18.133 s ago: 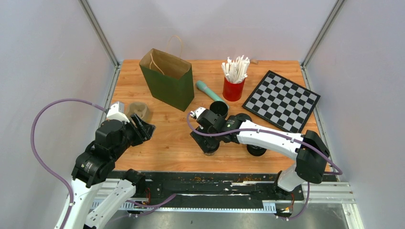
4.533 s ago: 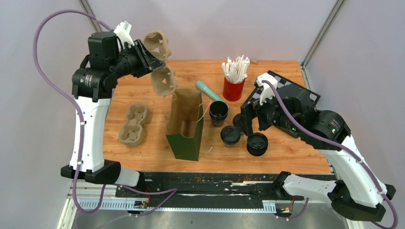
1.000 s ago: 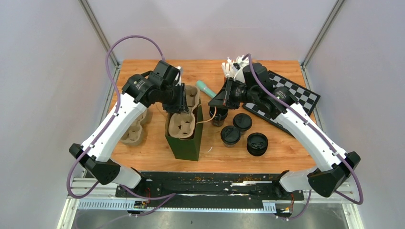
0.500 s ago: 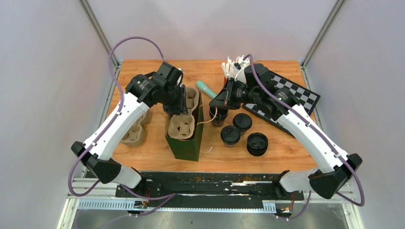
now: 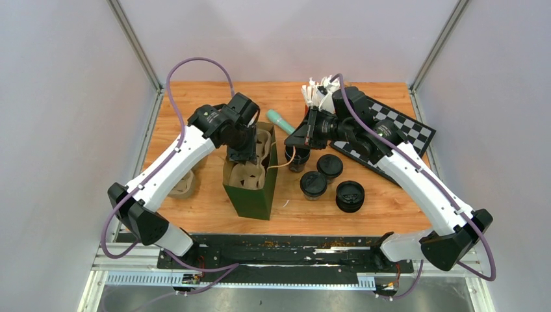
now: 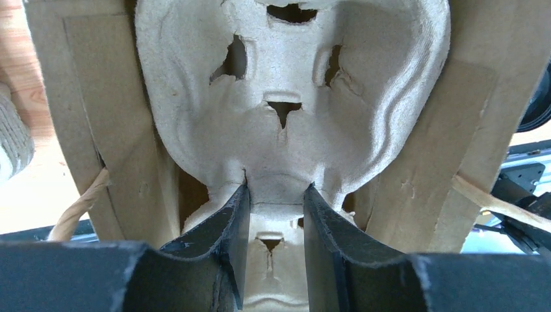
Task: Pack the takeout coffee
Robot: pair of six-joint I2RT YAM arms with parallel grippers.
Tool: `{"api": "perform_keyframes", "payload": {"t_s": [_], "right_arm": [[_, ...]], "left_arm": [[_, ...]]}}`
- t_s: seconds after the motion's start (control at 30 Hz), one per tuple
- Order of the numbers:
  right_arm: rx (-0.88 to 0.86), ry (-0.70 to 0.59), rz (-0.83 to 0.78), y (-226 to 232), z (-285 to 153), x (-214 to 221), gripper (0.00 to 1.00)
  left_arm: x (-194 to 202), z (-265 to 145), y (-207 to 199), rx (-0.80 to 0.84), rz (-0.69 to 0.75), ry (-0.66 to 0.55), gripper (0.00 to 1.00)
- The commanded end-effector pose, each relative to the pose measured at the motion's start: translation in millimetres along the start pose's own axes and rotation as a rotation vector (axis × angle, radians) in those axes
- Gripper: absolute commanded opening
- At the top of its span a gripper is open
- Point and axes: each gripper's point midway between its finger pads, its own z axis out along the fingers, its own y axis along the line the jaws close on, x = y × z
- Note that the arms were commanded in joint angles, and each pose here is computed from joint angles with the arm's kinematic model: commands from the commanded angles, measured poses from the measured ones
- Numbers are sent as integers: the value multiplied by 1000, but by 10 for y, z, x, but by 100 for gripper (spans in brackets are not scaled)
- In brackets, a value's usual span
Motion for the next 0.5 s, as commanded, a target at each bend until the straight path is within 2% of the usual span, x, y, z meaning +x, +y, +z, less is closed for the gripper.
{"api": "perform_keyframes", "payload": {"t_s": [0.0, 0.17, 0.3, 0.47], "right_arm": [[-40, -21, -43, 82, -8, -53, 0], [-28, -11, -46, 38, 10, -22, 0], [-31, -15, -48, 53, -1, -34, 0], [-24, -16, -49, 34, 0, -33, 0]], "left_arm": [[18, 78, 9, -26, 8, 3, 37], [-24, 39, -5, -28, 16, -12, 38], [-27, 12, 53, -64, 39, 0, 44], [-36, -22, -4, -32, 39, -5, 49]]}}
